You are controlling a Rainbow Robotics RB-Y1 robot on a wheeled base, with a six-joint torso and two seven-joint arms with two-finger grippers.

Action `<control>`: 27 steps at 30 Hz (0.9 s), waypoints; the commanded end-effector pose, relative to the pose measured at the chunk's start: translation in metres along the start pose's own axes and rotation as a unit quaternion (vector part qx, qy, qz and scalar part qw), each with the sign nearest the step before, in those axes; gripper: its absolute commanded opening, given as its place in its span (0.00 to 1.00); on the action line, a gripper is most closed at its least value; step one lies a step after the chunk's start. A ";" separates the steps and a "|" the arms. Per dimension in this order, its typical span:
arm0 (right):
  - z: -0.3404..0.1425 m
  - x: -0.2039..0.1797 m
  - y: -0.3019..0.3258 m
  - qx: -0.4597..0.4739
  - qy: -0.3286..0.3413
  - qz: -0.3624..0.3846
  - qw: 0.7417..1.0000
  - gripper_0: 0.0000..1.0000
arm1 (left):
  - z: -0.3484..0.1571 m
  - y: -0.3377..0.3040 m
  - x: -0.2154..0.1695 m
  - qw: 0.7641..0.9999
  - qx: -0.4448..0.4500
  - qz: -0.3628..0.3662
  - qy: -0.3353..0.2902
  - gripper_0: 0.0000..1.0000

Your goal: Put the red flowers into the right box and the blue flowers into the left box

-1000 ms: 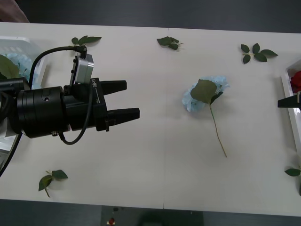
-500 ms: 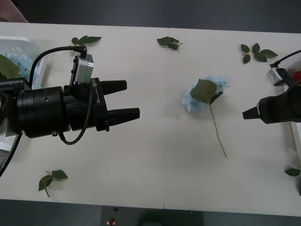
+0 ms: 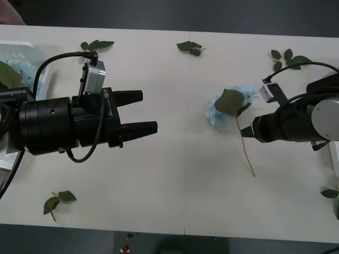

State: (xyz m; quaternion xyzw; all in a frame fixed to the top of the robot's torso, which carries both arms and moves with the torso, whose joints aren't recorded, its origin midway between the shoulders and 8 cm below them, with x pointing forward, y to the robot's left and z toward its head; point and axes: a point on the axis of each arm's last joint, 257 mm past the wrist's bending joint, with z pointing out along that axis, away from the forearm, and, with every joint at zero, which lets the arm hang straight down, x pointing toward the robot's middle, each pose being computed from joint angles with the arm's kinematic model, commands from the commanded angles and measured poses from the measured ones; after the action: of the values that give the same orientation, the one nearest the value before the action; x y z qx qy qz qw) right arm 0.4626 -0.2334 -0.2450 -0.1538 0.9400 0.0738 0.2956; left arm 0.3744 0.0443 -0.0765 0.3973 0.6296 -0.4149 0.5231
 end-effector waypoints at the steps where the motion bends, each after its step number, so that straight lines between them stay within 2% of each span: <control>1: 0.012 -0.011 0.007 -0.004 -0.018 -0.017 1.000 1.00 | -0.002 -0.001 -0.010 0.999 0.000 0.034 -0.003 1.00; 27: 0.066 -0.006 0.019 -0.003 -0.027 -0.033 0.999 1.00 | -0.002 -0.001 -0.010 0.999 0.000 0.034 -0.003 1.00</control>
State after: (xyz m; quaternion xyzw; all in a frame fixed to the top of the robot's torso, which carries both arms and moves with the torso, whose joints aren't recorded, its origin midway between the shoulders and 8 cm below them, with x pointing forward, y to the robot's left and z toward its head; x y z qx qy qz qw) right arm 0.4810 -0.2055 -0.3145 -0.1503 0.9396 0.0798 0.2971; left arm 0.3744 0.0443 -0.0765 0.3973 0.6296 -0.4149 0.5231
